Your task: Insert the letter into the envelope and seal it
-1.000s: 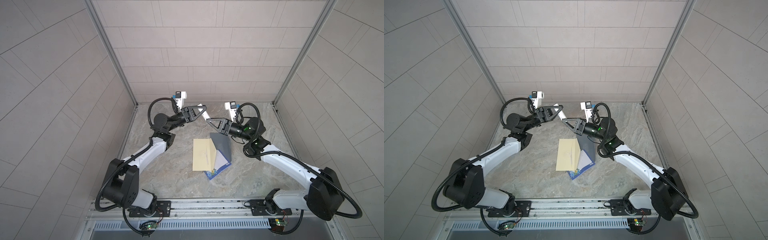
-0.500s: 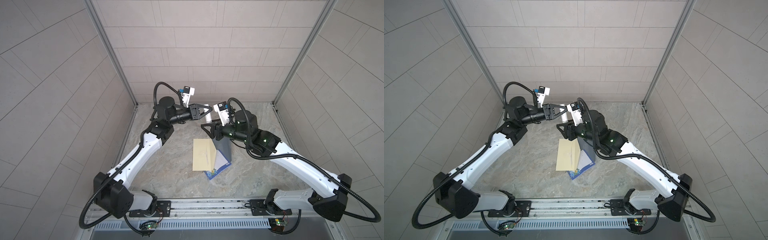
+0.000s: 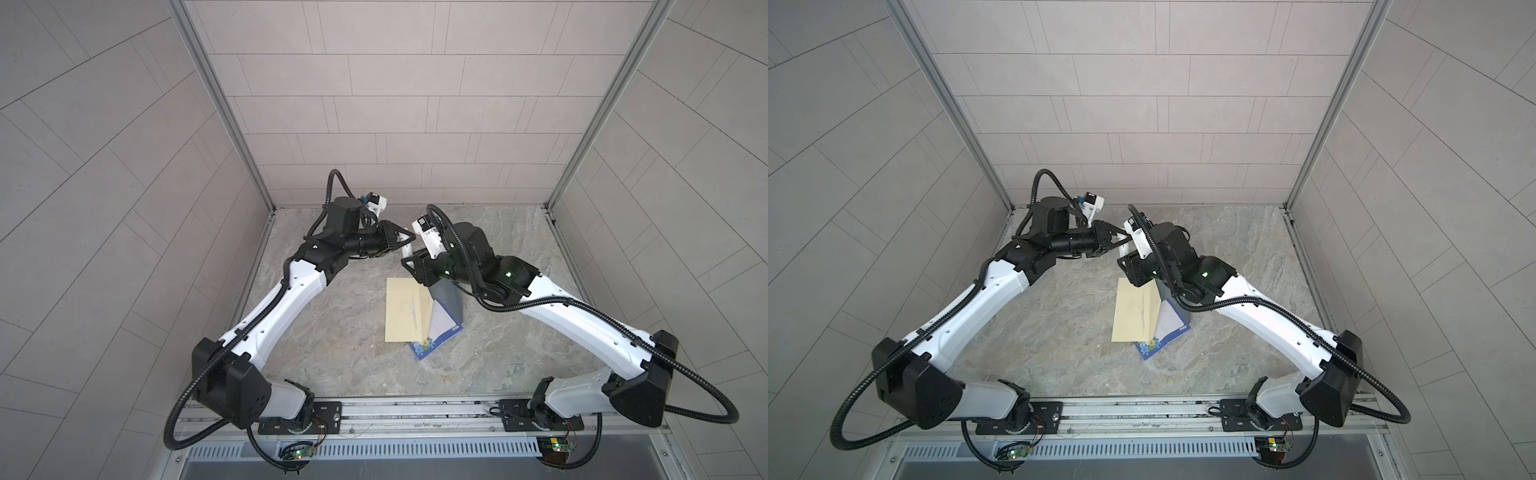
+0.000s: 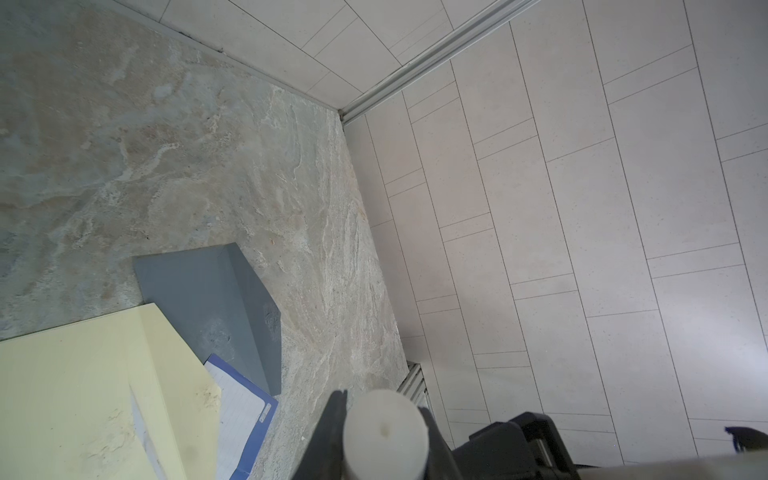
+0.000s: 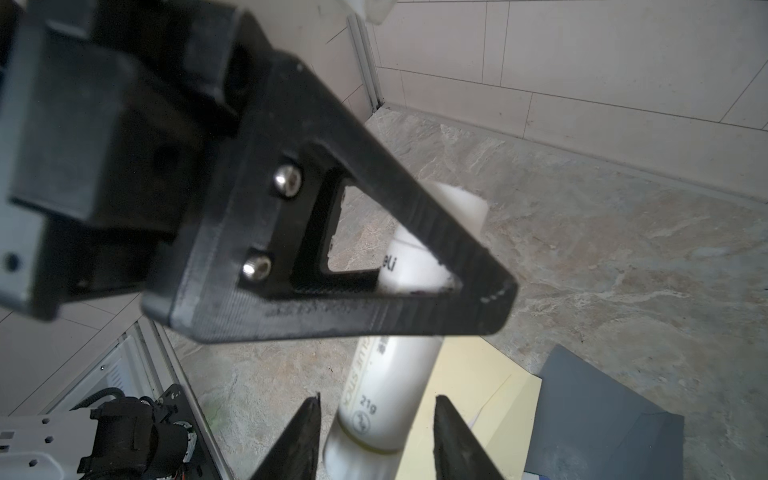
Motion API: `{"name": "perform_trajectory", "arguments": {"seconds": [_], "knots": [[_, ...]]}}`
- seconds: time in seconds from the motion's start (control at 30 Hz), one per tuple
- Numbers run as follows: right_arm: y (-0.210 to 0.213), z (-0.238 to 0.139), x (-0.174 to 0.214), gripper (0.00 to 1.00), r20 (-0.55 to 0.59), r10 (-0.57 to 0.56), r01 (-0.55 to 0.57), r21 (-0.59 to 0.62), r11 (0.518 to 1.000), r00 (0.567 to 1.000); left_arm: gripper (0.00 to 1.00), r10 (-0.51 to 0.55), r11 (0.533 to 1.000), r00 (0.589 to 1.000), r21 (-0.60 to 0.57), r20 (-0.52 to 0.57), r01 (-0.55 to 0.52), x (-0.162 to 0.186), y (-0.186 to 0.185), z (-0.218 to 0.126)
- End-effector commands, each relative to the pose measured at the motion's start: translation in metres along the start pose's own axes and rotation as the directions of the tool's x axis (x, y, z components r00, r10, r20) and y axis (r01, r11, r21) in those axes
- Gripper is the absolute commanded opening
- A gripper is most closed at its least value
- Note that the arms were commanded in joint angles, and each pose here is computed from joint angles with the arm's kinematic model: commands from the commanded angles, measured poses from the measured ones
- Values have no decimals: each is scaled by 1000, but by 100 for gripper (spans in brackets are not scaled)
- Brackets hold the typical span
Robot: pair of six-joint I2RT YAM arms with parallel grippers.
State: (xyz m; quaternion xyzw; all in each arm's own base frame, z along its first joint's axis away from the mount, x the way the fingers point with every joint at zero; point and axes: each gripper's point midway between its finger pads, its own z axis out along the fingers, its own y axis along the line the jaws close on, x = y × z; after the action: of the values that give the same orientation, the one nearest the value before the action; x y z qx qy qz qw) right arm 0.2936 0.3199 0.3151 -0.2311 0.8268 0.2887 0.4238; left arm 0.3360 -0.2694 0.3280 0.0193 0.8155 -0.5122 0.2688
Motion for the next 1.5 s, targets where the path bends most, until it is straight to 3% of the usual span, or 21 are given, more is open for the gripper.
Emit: {"name": "perform_trajectory", "arguments": {"seconds": [0.0, 0.07, 0.2, 0.3, 0.4, 0.5, 0.6, 0.73, 0.9, 1.0, 1.13, 1.23, 1.27, 1.33, 1.4, 1.47], "knots": [[1, 2, 0, 44, -10, -14, 14, 31, 999, 1000, 0, 3, 1000, 1000, -9, 15, -3, -3, 1, 1], [-2, 3, 2, 38, -15, -13, 13, 47, 999, 1000, 0, -1, 1000, 1000, -9, 16, 1, -3, 1, 2], [-7, 1, 0, 16, -10, 12, -11, 71, 997, 1000, 0, 1, 1000, 1000, -6, 12, -1, -2, 1, 1], [-4, -5, -5, 7, 13, 52, -52, 1, 999, 999, 0, 22, 1000, 1000, 13, 1, -22, 0, -3, 0], [1, -17, -19, 1, 68, 184, -165, -226, 960, 981, 0, 59, 997, 998, 56, -8, -59, 2, -8, -2], [3, -40, -39, 0, 125, 343, -247, -476, 844, 931, 0, 110, 982, 994, 154, -6, -107, 2, -19, -5], [11, -67, -49, 0, 164, 390, -217, -610, 762, 906, 0, 184, 926, 983, 330, 26, -182, 3, -42, -14], [37, -97, -56, 0, 192, 380, -131, -724, 677, 905, 0, 305, 792, 948, 530, 88, -304, 17, -73, -33], [66, -118, -56, 0, 227, 317, -25, -776, 630, 921, 0, 326, 658, 943, 699, 72, -281, 28, -92, -46], [72, -115, -54, 0, 223, 268, -11, -749, 662, 937, 0, 296, 659, 955, 721, 17, -217, 29, -87, -38], [45, -101, -47, 40, 249, 148, -11, -482, 876, 957, 0, 288, 670, 957, 704, 46, -236, 25, -85, -38], [18, -108, -51, 54, 292, 114, -27, -287, 958, 950, 0, 264, 737, 961, 627, 77, -252, 17, -75, -31], [10, -109, -52, 55, 303, 109, -35, -239, 970, 947, 0, 266, 770, 959, 577, 94, -271, 14, -69, -27], [-1, -112, -53, 57, 332, 86, -33, -162, 986, 939, 0, 286, 885, 954, 355, 94, -301, 12, -37, -15], [-9, -113, -54, 57, 353, 63, -29, -100, 995, 933, 0, 346, 926, 935, 129, 82, -354, 11, -14, -13], [-17, -113, -55, 56, 363, 53, -38, -50, 998, 930, 0, 330, 943, 942, 29, 58, -332, 8, -4, -14]]}}
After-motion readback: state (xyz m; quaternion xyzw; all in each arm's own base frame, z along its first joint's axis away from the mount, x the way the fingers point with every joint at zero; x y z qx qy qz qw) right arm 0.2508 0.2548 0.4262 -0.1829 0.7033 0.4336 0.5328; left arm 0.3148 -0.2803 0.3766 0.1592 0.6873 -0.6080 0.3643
